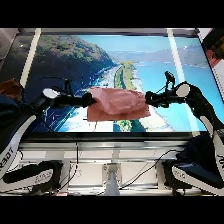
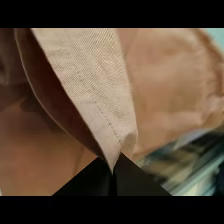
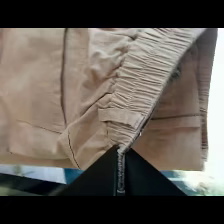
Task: Fold the clothes and pants, and hang the long-sleeved shirts on hangers.
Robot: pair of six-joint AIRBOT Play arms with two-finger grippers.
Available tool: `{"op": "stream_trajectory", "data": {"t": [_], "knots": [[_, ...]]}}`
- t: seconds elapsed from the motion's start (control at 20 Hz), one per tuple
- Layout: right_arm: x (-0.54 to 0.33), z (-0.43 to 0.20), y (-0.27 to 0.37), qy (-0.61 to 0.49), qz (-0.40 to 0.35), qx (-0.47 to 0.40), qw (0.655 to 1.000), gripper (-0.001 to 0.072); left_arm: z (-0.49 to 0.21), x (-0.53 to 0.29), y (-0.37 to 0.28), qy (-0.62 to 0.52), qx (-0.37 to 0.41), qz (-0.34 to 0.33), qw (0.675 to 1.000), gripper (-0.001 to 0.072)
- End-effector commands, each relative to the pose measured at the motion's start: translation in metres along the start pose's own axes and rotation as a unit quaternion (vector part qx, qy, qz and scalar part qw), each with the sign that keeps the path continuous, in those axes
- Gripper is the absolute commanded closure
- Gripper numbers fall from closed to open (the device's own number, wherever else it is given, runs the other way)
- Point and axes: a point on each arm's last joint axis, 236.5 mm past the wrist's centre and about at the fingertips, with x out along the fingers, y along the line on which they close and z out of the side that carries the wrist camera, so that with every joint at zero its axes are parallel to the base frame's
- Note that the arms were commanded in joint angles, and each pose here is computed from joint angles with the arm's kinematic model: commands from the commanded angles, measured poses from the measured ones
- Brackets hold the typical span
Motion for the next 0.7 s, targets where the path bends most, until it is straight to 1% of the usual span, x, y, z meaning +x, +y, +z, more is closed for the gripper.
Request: {"op": "stream_trajectory", "data": {"t": [0.0,0.25,0.3,0.35,0.4,0.45,0.5,0.65], "knots": [[-0.002,-0.028,-0.021,0.061,-0.041,-0.028,0.997,0.0682,-0.053,-0.004,0.031,0.115,0.001,0.057,0.992,0.0694],[-0.001,-0.04,-0.026,0.085,-0.048,-0.027,0.995,0.0682,-0.06,-0.006,0.031,0.131,0.001,0.057,0.99,0.0693],[0.001,-0.044,-0.029,0.095,-0.052,-0.026,0.994,0.0681,-0.059,-0.006,0.031,0.13,0.001,0.057,0.99,0.0678],[0.002,-0.046,-0.031,0.098,-0.054,-0.027,0.993,0.0656,-0.06,-0.006,0.031,0.13,0.001,0.057,0.99,0.0592],[0.003,-0.046,-0.032,0.099,-0.055,-0.046,0.992,0.0469,-0.06,-0.006,0.03,0.13,0.0,0.056,0.99,0.0361],[0.003,-0.046,-0.033,0.1,-0.054,-0.068,0.991,0.0216,-0.06,-0.006,0.029,0.131,-0.001,0.054,0.99,0.0099],[0.003,-0.046,-0.032,0.1,-0.051,-0.092,0.989,0.0171,-0.06,-0.005,0.025,0.129,-0.005,0.046,0.99,0.0003],[0.0,-0.029,-0.03,0.073,-0.051,-0.135,0.987,0.0173,-0.056,-0.003,0.011,0.121,-0.022,0.018,0.992,0.0004]]}}
